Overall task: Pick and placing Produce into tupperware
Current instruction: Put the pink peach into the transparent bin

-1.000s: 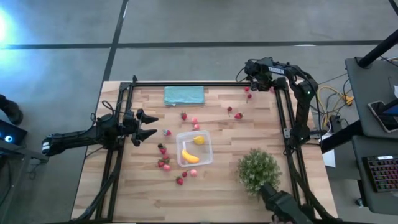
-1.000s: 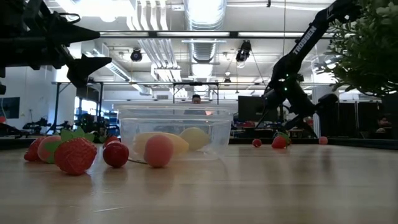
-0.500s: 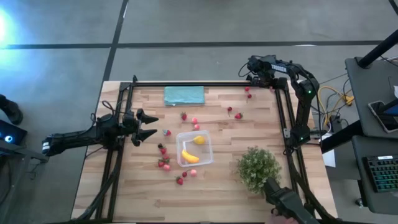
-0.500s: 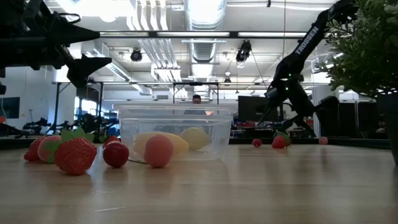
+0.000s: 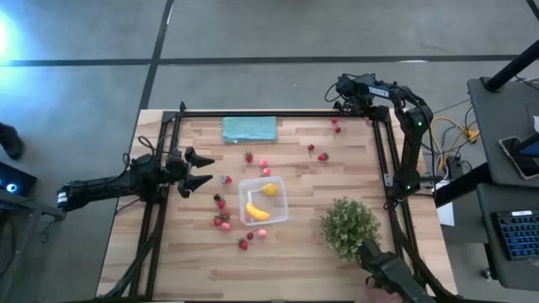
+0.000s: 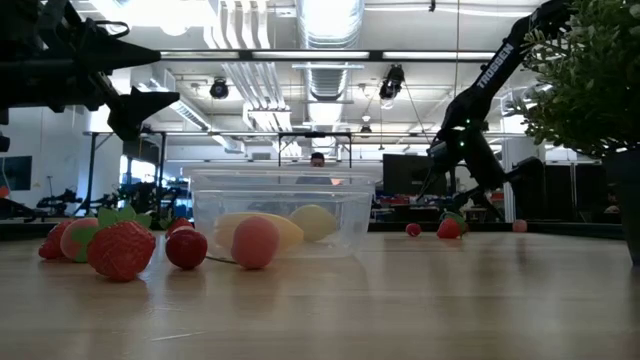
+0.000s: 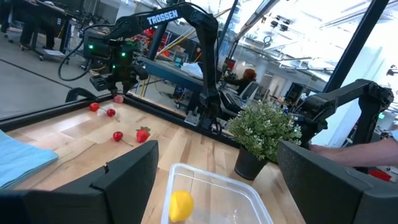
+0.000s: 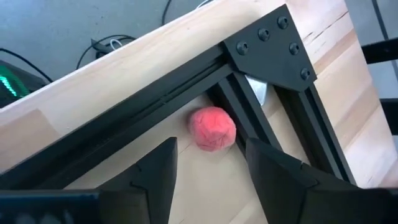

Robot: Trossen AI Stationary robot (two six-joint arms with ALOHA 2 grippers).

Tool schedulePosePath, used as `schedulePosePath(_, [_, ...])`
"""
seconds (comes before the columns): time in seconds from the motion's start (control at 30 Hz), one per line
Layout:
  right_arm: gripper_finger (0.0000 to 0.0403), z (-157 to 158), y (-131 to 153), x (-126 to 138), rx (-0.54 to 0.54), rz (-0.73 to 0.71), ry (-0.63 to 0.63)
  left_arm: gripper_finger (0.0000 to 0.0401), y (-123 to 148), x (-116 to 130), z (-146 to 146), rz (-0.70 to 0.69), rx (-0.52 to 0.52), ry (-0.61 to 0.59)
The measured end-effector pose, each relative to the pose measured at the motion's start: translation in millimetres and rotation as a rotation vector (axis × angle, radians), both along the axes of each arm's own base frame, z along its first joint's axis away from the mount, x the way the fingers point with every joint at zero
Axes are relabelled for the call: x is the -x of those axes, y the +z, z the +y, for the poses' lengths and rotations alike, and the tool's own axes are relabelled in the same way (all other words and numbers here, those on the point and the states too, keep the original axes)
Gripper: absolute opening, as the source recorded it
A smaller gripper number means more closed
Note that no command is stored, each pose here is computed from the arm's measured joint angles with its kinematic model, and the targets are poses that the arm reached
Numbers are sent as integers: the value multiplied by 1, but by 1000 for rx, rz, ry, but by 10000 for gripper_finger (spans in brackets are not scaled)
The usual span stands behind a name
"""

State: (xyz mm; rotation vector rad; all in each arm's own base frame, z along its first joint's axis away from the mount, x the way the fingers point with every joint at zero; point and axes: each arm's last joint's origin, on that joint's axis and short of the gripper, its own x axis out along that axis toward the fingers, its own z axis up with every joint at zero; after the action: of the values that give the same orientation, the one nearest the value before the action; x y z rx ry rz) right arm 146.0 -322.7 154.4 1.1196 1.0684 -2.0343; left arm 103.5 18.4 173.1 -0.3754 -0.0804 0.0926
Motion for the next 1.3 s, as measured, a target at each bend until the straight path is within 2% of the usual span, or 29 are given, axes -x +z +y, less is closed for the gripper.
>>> schedulePosePath(0.17, [179, 2, -1, 0, -15, -21, -25, 314, 0, 0, 0, -1, 0, 0])
schedulePosePath(0.27, [178, 6, 0, -2, -2, -15, -82, 314, 0, 0, 0, 0, 0, 0])
schedulePosePath(0.5, [193, 13, 12, -6, 170, -26, -331, 314, 0, 0, 0, -1, 0, 0])
schedulePosePath(0.77, [203, 27, 19, 1, 177, 54, -516, 314, 0, 0, 0, 0, 0, 0])
schedulePosePath(0.87, [203, 24, 16, 1, 205, 22, -522, 314, 0, 0, 0, 0, 0, 0])
schedulePosePath(1.0, [203, 16, 6, 1, 210, -93, -509, 314, 0, 0, 0, 0, 0, 0])
schedulePosePath(1.3, [203, 15, 2, 11, 252, -70, -596, 314, 0, 0, 0, 0, 0, 0])
